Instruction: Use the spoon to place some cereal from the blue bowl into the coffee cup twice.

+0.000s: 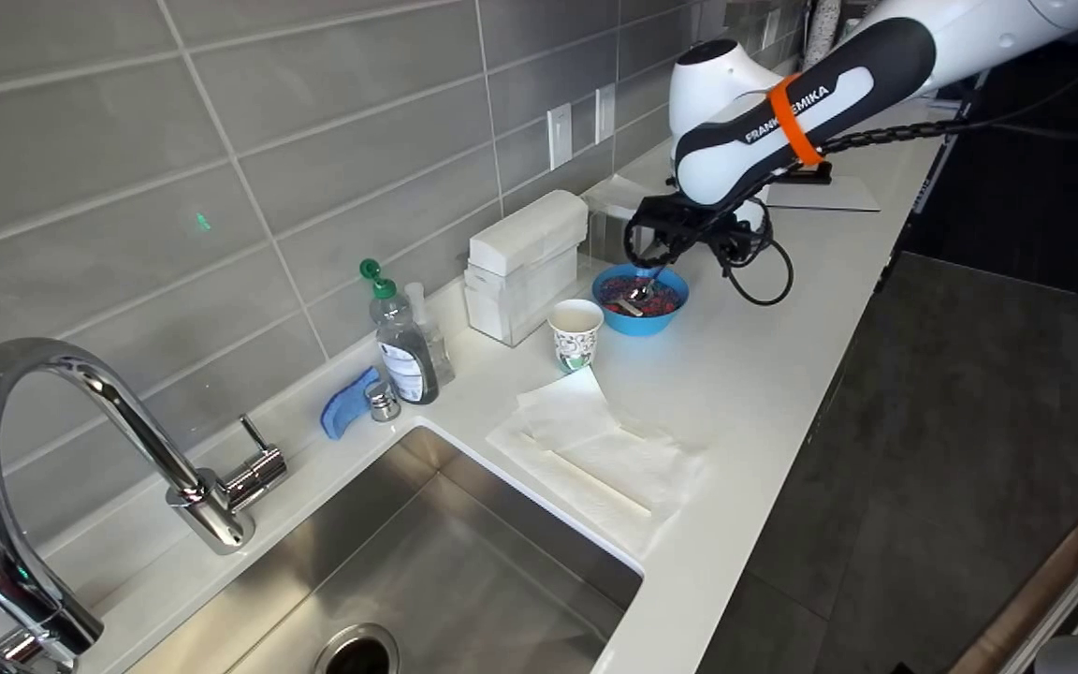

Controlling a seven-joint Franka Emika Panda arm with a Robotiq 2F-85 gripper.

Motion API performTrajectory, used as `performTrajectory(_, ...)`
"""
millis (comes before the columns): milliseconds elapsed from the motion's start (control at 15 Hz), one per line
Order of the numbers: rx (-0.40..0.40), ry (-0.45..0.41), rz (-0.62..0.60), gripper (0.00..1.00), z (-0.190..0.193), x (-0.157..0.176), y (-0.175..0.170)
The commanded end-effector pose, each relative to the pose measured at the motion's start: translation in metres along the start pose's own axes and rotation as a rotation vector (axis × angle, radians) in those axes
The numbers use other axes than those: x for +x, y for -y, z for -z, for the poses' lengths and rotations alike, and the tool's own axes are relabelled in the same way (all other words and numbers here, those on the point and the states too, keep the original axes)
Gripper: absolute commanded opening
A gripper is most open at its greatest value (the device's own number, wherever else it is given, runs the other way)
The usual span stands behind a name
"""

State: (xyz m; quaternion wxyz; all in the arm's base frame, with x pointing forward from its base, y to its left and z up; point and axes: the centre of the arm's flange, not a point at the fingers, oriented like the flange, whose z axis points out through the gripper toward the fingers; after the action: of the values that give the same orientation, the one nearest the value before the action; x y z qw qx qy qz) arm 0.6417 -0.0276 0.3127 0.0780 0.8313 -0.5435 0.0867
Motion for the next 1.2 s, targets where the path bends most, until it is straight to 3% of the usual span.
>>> performTrajectory(0,0.056,0.111,-0.053,1.00,-0.005,0.014,0.007)
performTrajectory(533,0.177,0.383,-0.149,1.00,-0.032,0.072,0.006)
performTrajectory(1067,0.188,0.461,-0.135,1.00,-0.067,0.077,0.026)
performTrajectory(1133,0.183,0.462,-0.125,0.95,-0.069,0.076,0.030)
